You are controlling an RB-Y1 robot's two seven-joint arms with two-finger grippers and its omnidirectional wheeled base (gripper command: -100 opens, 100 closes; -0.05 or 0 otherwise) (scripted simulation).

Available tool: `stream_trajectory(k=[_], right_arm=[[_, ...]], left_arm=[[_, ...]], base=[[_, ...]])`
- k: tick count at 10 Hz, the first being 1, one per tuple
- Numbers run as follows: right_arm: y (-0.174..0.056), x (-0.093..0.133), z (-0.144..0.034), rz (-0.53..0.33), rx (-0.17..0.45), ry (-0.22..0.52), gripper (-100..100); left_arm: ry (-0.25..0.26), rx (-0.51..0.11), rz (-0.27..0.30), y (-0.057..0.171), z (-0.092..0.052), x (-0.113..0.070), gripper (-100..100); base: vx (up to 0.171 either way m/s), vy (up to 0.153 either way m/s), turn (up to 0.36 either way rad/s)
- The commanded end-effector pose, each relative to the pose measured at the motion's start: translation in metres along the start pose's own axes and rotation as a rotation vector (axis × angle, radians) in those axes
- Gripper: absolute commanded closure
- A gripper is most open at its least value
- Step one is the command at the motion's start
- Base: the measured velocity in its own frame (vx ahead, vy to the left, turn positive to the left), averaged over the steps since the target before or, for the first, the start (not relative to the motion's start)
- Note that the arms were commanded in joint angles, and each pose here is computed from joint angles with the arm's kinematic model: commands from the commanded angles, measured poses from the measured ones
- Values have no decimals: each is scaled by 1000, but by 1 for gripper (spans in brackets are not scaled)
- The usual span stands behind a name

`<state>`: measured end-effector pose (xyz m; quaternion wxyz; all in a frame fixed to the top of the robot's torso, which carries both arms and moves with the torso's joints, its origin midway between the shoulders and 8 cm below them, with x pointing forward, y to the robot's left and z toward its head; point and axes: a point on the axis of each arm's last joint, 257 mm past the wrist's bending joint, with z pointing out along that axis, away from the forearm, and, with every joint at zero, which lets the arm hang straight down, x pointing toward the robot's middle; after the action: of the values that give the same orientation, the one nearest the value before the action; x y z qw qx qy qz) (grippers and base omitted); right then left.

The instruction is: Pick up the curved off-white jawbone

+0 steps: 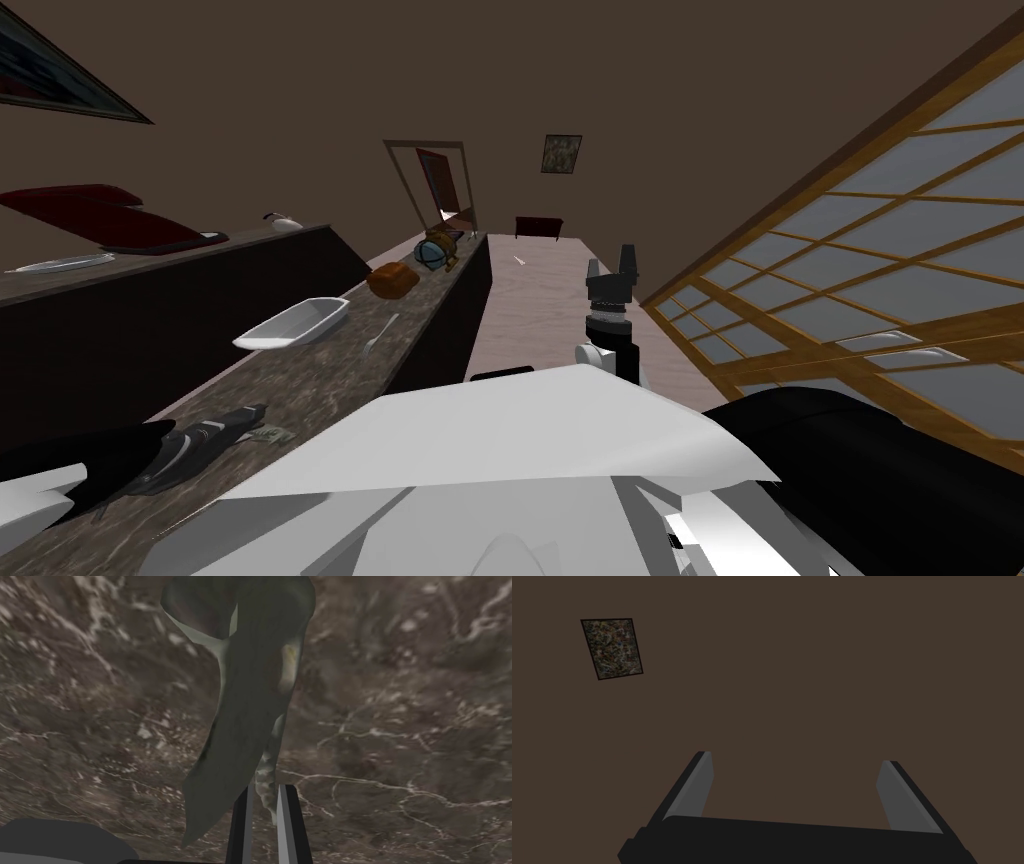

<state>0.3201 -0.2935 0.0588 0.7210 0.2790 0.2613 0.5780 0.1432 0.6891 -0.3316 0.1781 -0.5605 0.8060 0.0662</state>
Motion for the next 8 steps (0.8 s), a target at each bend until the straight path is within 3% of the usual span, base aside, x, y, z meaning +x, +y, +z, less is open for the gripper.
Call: stream_trajectory(k=[1,2,3,4,5,6,7,8], right_arm=[[0,0,0,0,0,0,0],[0,0,0,0,0,0,0],[0,0,0,0,0,0,0],[0,0,0,0,0,0,0],[0,0,0,0,0,0,0],[0,0,0,0,0,0,0],[0,0,0,0,0,0,0],[0,0,0,0,0,0,0]], left_arm=[[-1,9,5,-12,-1,-1,100],[9,-13,13,-11,-1,5,100],[-1,17,14,-28,-2,-1,100],[-3,23,15,-31,-3,-2,100],[8,-5,23,-27,-2,4,100],[-2,26,24,-45,-4,-1,100],[5,4,33,-44,-5,3,100],[-4,29,34,-58,-7,-2,100]], base=[[-29,12,36],[-34,11,53],[-32,12,53],[-14,7,-5],[-22,17,62],[-28,10,47],[-33,16,50],[-27,17,38]])
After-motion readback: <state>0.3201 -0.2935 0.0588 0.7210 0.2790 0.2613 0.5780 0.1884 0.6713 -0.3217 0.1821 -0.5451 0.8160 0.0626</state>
